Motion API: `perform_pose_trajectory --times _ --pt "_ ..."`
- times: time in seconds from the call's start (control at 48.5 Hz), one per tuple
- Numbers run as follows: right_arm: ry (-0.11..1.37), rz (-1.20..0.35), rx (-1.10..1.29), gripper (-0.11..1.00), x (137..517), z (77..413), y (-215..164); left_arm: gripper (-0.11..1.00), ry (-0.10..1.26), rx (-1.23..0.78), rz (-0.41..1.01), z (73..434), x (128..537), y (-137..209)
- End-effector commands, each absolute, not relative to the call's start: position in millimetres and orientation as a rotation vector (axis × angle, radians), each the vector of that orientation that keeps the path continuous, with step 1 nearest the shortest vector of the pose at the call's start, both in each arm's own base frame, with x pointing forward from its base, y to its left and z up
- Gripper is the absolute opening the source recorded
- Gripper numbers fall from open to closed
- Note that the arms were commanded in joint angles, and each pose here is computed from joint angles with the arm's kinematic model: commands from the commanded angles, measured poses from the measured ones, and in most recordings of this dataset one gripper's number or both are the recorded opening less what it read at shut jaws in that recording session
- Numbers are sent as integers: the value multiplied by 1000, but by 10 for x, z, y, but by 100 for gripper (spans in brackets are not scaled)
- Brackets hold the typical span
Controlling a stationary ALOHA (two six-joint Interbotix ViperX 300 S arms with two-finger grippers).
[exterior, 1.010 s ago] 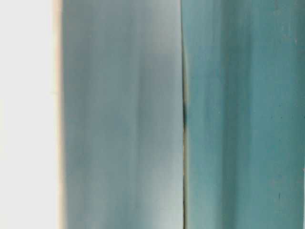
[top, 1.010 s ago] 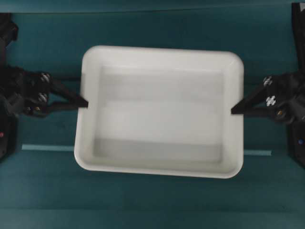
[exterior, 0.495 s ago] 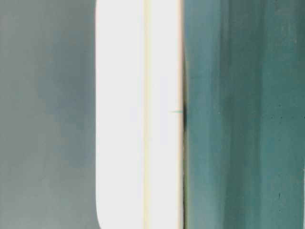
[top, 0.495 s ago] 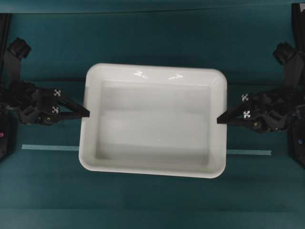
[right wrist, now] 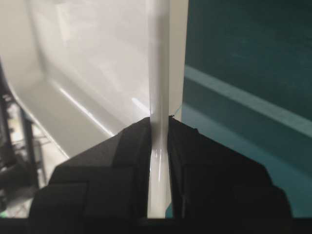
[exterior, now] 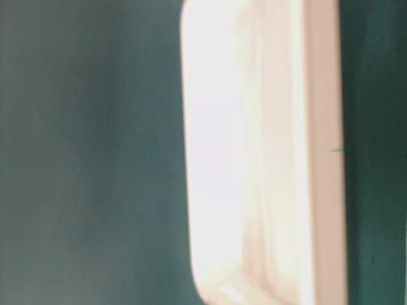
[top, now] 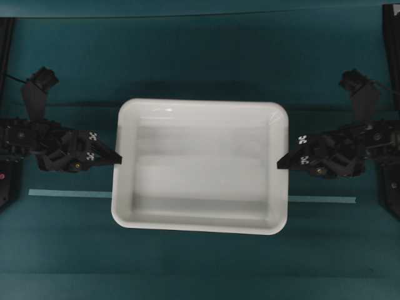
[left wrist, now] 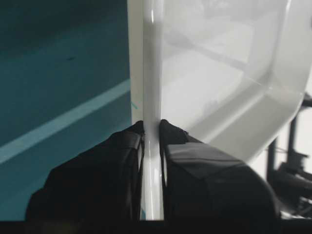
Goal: Lift the white case with both hands.
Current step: 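Lower the tray back onto the table with both grippers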
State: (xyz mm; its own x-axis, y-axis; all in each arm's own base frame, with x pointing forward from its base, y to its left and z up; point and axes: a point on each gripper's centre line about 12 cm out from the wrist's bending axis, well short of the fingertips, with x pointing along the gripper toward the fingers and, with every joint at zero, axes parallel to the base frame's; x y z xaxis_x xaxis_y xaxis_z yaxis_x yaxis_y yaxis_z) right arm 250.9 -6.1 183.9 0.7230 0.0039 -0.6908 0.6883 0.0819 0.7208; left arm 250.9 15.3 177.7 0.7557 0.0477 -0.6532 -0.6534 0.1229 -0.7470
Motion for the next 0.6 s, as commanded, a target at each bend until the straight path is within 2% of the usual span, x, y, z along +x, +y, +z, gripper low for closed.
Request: perform_pose_trajectory --times 0.0,0.577 --pt "684 -618 1385 10 2469 1599 -62 5 608 -1350 610 1550 2464 174" --pt "789 -701 1334 10 2456 1211 -71 5 741 -1312 679 1098 2554 100"
